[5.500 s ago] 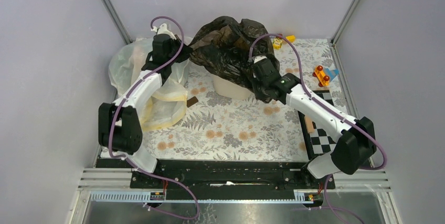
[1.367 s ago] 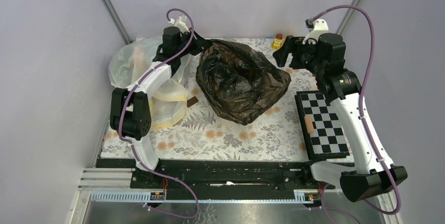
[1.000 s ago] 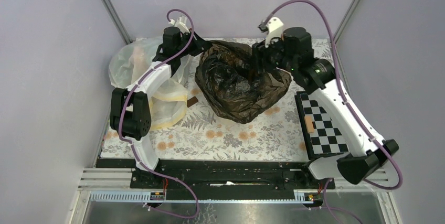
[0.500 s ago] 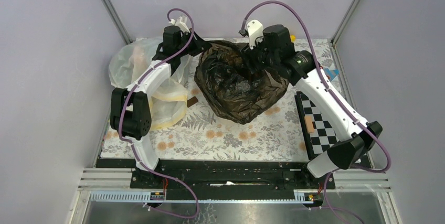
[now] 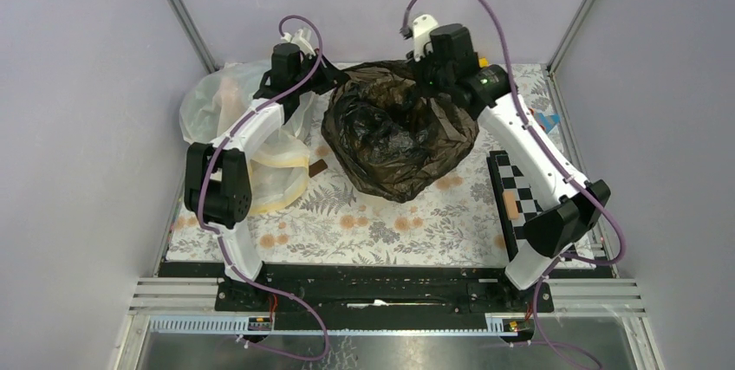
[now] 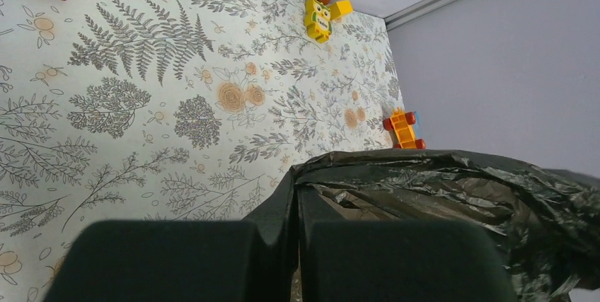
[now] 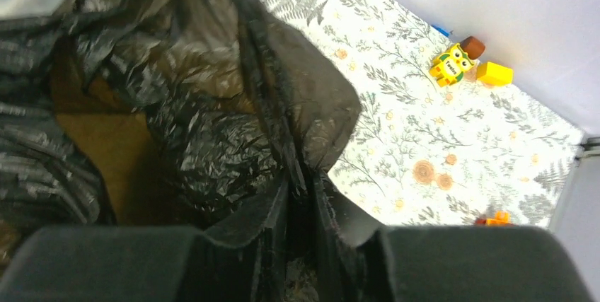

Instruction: Put the trash bags into the trash bin

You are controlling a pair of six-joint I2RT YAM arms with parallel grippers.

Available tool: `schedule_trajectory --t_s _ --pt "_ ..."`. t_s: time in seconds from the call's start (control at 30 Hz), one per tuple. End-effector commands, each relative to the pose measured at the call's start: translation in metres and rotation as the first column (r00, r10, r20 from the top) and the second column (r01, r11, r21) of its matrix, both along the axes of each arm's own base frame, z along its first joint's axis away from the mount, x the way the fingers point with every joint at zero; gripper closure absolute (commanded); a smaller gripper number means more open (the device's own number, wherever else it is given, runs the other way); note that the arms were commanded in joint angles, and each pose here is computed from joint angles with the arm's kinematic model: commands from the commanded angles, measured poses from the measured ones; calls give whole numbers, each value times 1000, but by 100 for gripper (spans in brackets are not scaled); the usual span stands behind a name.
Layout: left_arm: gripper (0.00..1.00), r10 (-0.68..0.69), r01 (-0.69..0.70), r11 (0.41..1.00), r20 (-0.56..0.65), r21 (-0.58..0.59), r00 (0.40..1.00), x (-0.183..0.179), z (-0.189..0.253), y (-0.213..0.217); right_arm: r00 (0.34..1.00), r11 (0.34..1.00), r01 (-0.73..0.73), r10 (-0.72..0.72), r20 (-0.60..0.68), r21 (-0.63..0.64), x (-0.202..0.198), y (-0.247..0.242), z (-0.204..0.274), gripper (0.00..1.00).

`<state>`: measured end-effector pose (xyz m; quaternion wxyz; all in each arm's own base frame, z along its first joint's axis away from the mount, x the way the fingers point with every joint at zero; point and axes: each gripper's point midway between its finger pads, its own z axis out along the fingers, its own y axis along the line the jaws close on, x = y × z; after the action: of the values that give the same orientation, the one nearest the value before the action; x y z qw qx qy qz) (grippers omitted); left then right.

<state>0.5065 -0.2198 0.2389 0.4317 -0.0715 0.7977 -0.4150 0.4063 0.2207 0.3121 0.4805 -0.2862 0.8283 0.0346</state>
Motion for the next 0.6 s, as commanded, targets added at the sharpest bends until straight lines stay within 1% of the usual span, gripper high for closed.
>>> schedule_trajectory --t_s 0.0,0.1,0.17,0.27,0.33,0.47,0.57 --pt "100 9 -10 1000 65 16 998 11 15 2 998 974 62 -61 -10 219 24 -12 28 81" --pt "100 12 -14 1000 52 27 999 11 7 3 996 948 68 -48 -71 310 36 -14 19 93" --pt "100 13 -15 999 44 31 999 10 2 4 991 922 86 -39 -132 379 44 -15 10 95" --pt "100 14 -15 999 25 36 1000 9 -8 4 975 869 120 -13 -221 481 56 -21 -4 96" --pt "100 18 -19 999 15 38 1000 8 -15 5 961 839 142 12 -277 526 62 -21 -18 96" --pt "100 32 -32 999 -4 43 999 5 -30 7 914 807 194 58 -402 558 69 -17 -59 95" --pt "100 33 -32 998 -22 53 999 3 -42 7 856 794 248 89 -510 556 61 -11 -101 94"
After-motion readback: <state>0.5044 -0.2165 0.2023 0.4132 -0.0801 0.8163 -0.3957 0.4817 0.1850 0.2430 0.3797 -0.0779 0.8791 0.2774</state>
